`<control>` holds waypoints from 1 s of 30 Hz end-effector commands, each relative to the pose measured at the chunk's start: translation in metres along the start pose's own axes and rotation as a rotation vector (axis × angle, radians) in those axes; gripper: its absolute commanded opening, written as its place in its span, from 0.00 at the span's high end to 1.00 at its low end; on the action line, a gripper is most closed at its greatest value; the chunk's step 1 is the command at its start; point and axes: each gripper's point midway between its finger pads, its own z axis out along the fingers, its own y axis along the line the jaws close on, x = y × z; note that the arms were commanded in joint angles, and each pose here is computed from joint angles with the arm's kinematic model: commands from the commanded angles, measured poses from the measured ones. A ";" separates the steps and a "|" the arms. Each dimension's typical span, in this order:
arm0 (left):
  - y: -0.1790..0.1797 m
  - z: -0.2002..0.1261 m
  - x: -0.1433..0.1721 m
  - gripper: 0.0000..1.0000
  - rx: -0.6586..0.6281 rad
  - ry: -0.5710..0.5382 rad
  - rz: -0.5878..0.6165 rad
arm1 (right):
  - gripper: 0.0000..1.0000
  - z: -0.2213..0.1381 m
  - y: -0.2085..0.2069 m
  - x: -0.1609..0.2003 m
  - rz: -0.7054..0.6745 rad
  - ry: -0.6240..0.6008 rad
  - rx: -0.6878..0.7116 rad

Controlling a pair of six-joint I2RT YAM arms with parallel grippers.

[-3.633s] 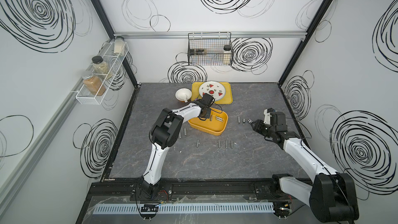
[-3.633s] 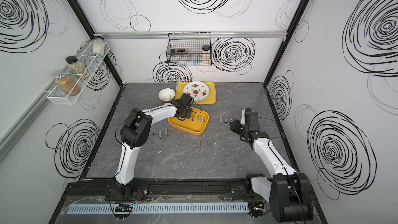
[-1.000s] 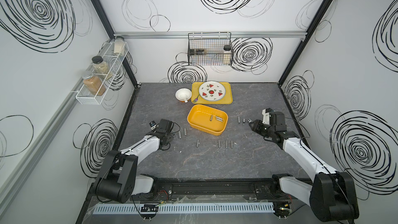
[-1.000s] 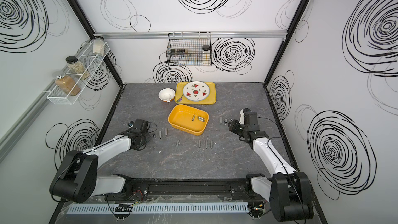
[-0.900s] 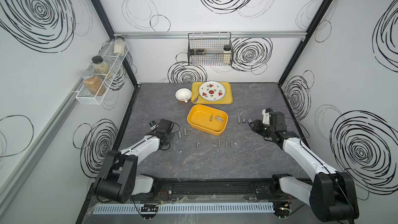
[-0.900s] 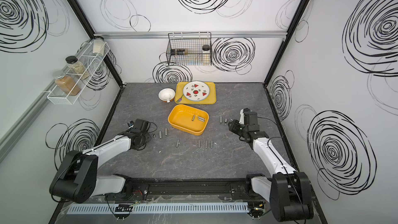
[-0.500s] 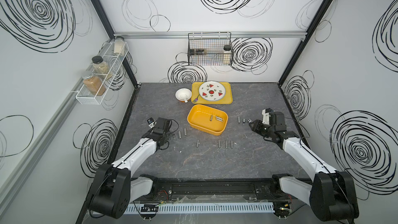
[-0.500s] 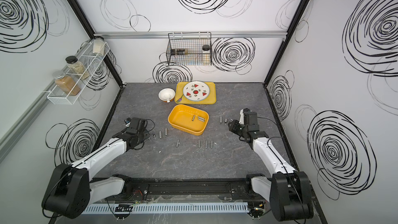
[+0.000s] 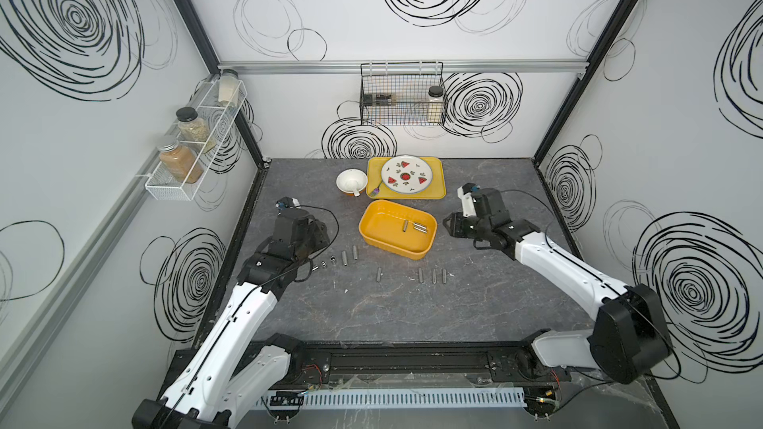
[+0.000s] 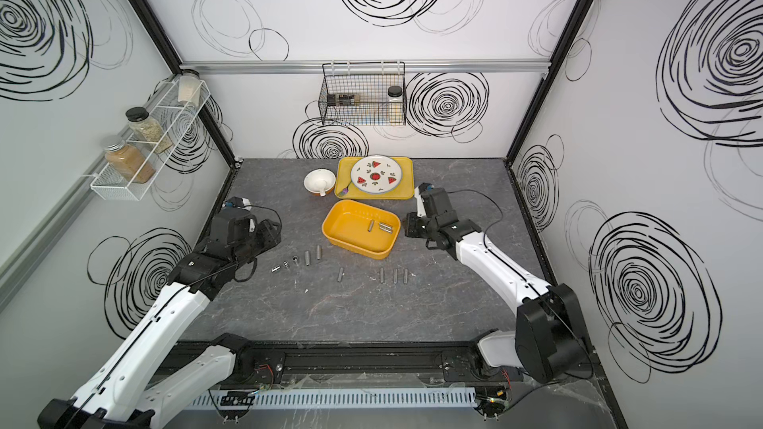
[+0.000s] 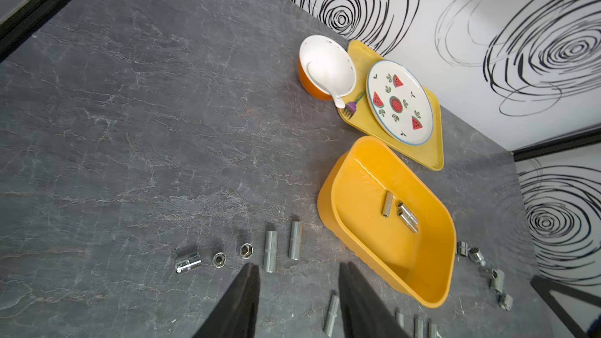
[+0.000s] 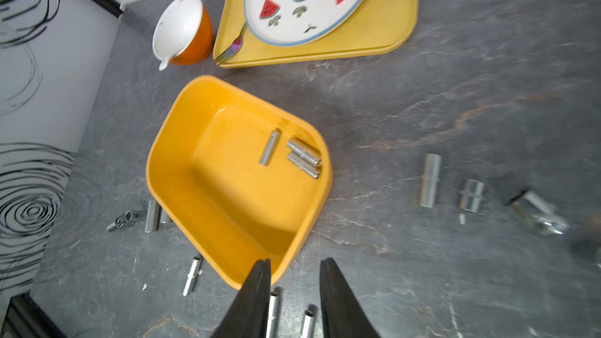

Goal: Take out the socket from the storage box
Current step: Place the socket head at the center of the board, then pick up the socket head from the storage box.

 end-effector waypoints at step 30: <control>-0.014 0.004 0.019 0.52 0.160 0.089 0.086 | 0.74 0.143 -0.015 0.039 -0.304 0.384 0.307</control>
